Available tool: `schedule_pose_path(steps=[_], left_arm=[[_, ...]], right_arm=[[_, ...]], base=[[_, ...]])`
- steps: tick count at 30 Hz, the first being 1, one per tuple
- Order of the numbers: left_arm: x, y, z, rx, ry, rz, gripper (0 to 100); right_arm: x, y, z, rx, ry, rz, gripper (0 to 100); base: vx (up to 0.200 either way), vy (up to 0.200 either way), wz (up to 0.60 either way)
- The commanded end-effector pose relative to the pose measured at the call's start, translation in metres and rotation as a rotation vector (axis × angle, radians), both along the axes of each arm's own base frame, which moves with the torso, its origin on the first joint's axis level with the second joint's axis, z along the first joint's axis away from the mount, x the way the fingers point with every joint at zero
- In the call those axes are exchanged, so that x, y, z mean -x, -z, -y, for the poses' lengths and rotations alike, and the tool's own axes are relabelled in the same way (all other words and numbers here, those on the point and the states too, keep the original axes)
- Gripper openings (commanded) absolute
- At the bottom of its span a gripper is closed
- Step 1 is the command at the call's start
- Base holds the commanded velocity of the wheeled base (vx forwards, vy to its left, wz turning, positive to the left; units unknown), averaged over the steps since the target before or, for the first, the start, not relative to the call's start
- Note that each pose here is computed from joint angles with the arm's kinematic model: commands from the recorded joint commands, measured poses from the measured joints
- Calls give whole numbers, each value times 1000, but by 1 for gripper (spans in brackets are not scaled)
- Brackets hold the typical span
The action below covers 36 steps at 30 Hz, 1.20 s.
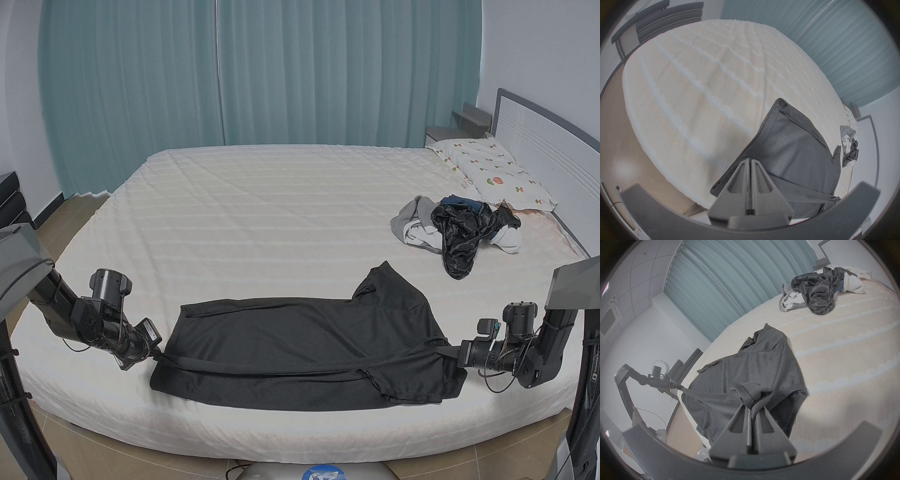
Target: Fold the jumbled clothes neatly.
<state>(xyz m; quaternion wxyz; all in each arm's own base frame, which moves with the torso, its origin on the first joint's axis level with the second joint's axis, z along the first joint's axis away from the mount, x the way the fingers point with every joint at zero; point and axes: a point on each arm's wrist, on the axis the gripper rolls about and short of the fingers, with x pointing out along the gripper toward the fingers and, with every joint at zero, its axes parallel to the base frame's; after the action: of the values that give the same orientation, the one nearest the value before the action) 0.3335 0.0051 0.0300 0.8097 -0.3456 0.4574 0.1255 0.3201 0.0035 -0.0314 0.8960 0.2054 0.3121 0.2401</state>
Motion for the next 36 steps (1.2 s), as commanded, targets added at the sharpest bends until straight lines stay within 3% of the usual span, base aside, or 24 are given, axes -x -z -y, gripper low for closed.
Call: schedule_pose_path(steps=[1,7,17,25,31,36], left_arm=[[-7,14,0,7,-10,-17,100],[-13,16,-2,26,-55,-13,100],[-11,7,-6,42,-73,25,100],[-13,-2,-8,131,-107,45,100],[-12,0,-6,133,-100,45,100],[-19,-2,-5,135,-97,97,100]], right_arm=[[-7,10,-2,-1,21,-19,100],[-12,13,2,9,108,-21,100],[-10,-17,10,-38,273,35,100],[-4,-19,2,-34,308,27,100],[-4,-20,-2,-82,322,18,100],[-3,-18,-6,-90,315,26,100]], base=[[0,0,0],[0,0,0],[0,0,0],[25,0,0],[67,0,0],[0,0,0]])
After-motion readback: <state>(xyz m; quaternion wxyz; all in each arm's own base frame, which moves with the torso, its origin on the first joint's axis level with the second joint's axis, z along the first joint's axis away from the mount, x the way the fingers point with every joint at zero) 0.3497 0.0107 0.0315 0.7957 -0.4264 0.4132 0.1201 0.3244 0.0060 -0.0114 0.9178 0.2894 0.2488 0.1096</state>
